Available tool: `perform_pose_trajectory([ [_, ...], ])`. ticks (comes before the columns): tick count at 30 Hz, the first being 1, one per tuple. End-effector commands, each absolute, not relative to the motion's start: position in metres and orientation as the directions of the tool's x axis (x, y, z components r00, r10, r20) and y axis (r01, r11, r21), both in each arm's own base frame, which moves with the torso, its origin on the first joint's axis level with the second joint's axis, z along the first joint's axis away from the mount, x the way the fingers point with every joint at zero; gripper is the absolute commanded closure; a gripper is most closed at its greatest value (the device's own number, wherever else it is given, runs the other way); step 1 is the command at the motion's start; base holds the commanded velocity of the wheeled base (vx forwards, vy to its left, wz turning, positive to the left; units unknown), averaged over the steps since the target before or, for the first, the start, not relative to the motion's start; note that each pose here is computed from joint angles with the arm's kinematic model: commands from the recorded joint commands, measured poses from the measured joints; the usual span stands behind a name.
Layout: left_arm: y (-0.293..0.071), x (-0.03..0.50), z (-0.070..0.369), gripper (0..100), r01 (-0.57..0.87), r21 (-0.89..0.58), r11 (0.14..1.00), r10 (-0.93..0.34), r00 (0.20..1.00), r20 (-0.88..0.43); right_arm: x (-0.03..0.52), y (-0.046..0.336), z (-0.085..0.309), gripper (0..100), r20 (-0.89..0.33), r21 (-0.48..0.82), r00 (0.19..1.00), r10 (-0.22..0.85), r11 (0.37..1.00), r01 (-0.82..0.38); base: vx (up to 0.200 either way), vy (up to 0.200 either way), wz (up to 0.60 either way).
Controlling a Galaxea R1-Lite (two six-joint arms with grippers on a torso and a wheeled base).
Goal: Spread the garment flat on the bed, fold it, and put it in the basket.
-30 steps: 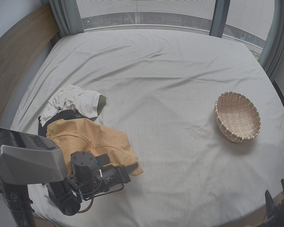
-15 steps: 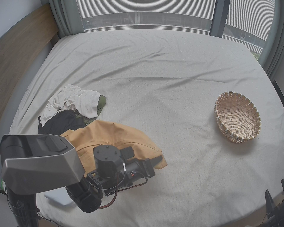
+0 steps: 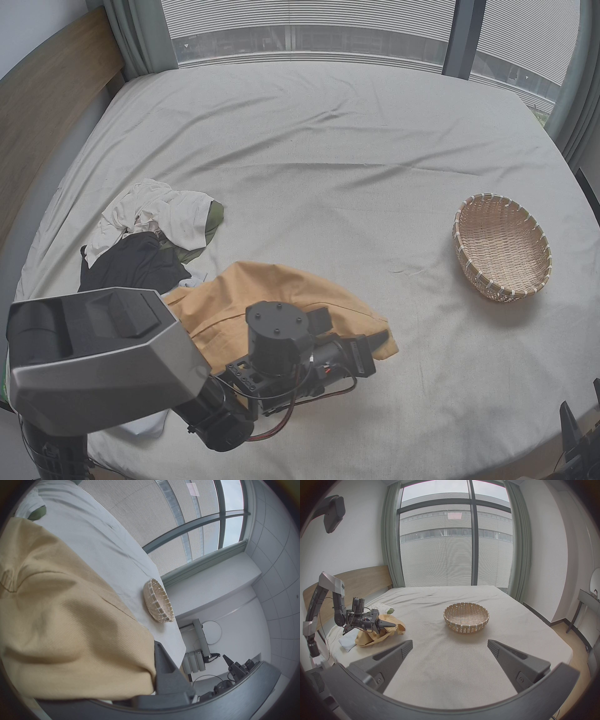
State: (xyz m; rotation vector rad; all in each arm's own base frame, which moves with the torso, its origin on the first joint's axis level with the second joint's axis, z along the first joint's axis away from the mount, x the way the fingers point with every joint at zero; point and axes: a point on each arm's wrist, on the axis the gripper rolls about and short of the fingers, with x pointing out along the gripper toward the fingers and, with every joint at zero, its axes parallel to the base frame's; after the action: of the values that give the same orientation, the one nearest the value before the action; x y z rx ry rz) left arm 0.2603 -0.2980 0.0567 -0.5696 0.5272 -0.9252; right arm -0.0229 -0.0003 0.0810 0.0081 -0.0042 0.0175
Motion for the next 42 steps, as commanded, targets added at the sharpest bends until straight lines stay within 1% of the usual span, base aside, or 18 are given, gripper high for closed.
perform_pose_trajectory([
  [1,-0.313,0.255,0.064,100,0.608,-0.656,0.447,-0.868,0.472,-0.154,-0.023,0.0,0.076,0,0.003,0.009,1.0,0.018,1.0,-0.018,0.0,0.0,0.0],
  [3,-0.323,0.256,0.07,100,0.624,-0.654,0.427,-0.877,0.462,-0.132,-0.023,0.0,0.076,0,0.003,0.008,1.0,0.018,1.0,-0.018,0.0,0.0,0.0],
  [5,-0.326,0.256,0.069,100,0.624,-0.655,0.427,-0.878,0.459,-0.137,-0.023,0.0,0.076,0,0.003,0.009,1.0,0.018,1.0,-0.018,0.0,0.0,0.0],
  [12,-0.341,0.253,0.053,100,0.628,-0.656,0.42,-0.888,0.433,-0.154,-0.023,0.0,0.076,0,0.003,0.009,1.0,0.018,1.0,-0.018,0.0,0.0,0.0],
  [20,-0.343,0.256,0.045,100,0.623,-0.654,0.429,-0.885,0.434,-0.168,-0.023,0.0,0.076,0,0.005,0.009,1.0,0.02,1.0,-0.02,0.0,0.0,0.0],
  [21,-0.342,0.257,0.045,0,0.622,-0.652,0.433,-0.883,0.438,-0.169,-0.023,0.0,0.076,0,0.005,0.009,1.0,0.02,1.0,-0.02,0.0,0.0,0.0],
  [25,-0.341,0.26,0.049,0,0.624,-0.651,0.433,-0.88,0.45,-0.153,-0.023,0.0,0.076,0,0.005,0.009,1.0,0.02,1.0,-0.02,0.0,0.0,0.0],
  [28,-0.342,0.262,0.05,0,0.61,-0.644,0.461,-0.858,0.493,-0.147,-0.023,0.0,0.076,0,0.005,0.009,1.0,0.02,1.0,-0.02,0.0,0.0,0.0],
  [34,-0.337,0.26,0.055,0,0.605,-0.643,0.47,-0.849,0.509,-0.141,-0.023,0.0,0.076,0,0.005,0.009,1.0,0.02,1.0,-0.02,0.0,0.0,0.0],
  [41,-0.301,0.256,0.078,0,0.582,-0.642,0.5,-0.824,0.547,-0.146,-0.023,0.0,0.076,0,0.005,0.009,1.0,0.02,1.0,-0.02,0.0,0.0,0.0],
  [42,-0.301,0.256,0.078,0,0.582,-0.642,0.5,-0.824,0.547,-0.146,-0.023,0.0,0.076,0,0.005,0.009,1.0,0.02,1.0,-0.02,0.0,0.0,0.0],
])
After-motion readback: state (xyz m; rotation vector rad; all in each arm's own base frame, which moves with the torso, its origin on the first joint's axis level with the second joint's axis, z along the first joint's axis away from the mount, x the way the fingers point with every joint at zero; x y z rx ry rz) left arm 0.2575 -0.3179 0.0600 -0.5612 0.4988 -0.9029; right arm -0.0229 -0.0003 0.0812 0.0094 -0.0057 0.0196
